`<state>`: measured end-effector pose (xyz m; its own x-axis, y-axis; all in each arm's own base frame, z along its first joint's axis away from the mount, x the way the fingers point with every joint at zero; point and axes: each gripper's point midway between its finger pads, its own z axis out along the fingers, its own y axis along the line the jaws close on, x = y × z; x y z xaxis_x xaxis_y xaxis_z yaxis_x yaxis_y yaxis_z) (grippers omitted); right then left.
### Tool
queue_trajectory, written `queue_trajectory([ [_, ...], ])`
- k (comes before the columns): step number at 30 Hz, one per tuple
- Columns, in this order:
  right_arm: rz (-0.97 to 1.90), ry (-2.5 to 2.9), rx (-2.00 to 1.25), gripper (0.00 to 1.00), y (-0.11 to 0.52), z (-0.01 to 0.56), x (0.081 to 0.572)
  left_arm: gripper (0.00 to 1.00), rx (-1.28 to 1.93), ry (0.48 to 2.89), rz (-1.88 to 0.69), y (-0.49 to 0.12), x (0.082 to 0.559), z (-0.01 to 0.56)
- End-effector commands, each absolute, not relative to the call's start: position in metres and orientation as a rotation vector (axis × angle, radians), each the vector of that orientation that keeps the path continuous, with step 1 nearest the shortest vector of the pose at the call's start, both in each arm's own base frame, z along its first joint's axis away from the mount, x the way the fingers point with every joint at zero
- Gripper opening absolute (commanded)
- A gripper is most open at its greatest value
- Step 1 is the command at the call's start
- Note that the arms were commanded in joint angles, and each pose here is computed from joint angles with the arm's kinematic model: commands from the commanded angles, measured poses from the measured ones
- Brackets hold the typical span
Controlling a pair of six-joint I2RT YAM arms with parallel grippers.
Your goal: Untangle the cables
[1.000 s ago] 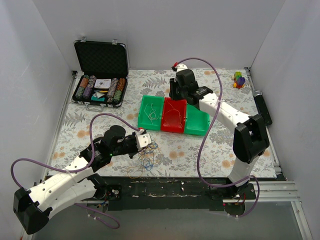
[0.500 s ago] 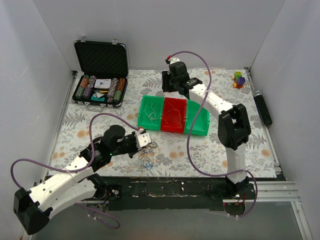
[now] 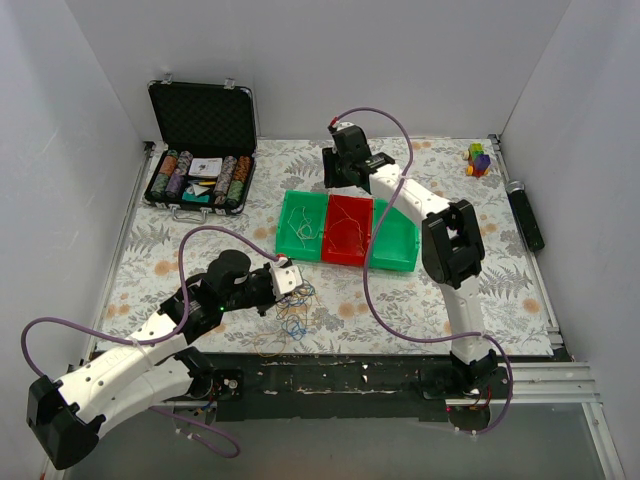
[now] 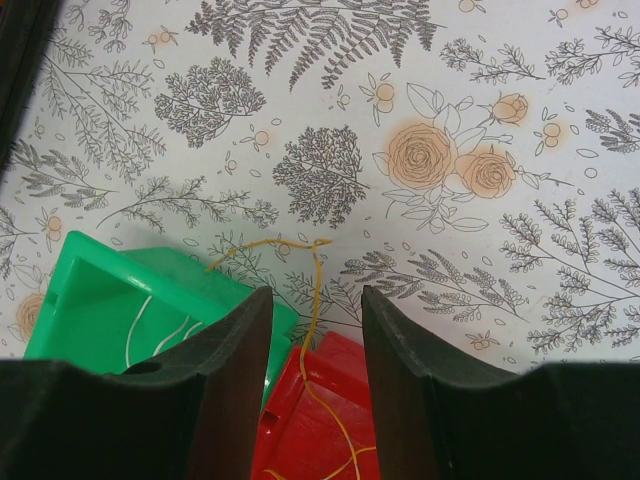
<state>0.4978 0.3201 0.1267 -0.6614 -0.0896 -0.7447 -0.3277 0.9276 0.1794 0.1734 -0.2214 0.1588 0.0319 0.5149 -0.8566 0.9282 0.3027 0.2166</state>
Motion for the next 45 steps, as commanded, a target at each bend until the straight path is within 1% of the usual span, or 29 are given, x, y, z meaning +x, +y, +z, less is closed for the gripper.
queue_trajectory([
  [1, 0.417, 2.264, -0.295, 0.48, 0.324, 0.131, 0.499, 0.0, 1.34, 1.582, -0.547, -0.223, 0.174, 0.165],
  [10, 0.421, 2.309, -0.295, 0.41, 0.325, 0.114, 0.496, 0.0, 1.337, 1.588, -0.542, -0.222, 0.175, 0.165],
  [14, 0.426, 2.318, -0.286, 0.35, 0.325, 0.111, 0.495, 0.0, 1.337, 1.588, -0.542, -0.223, 0.176, 0.164],
  [17, 0.429, 2.318, -0.28, 0.26, 0.324, 0.112, 0.493, 0.0, 1.337, 1.589, -0.54, -0.222, 0.175, 0.164],
  [22, 0.434, 2.276, -0.269, 0.01, 0.32, 0.125, 0.49, 0.0, 1.336, 1.59, -0.537, -0.221, 0.175, 0.162],
  [26, 0.437, 2.232, -0.25, 0.01, 0.312, 0.145, 0.483, 0.0, 1.336, 1.588, -0.534, -0.221, 0.176, 0.162],
  [29, 0.446, 2.166, -0.231, 0.01, 0.303, 0.172, 0.473, 0.0, 1.335, 1.589, -0.537, -0.221, 0.175, 0.161],
  [35, 0.453, 2.095, -0.225, 0.01, 0.287, 0.192, 0.454, 0.0, 1.337, 1.589, -0.538, -0.222, 0.175, 0.16],
  [45, 0.561, 2.097, -0.198, 0.01, 0.279, 0.193, 0.414, 0.0, 1.328, 1.593, -0.532, -0.221, 0.178, 0.165],
])
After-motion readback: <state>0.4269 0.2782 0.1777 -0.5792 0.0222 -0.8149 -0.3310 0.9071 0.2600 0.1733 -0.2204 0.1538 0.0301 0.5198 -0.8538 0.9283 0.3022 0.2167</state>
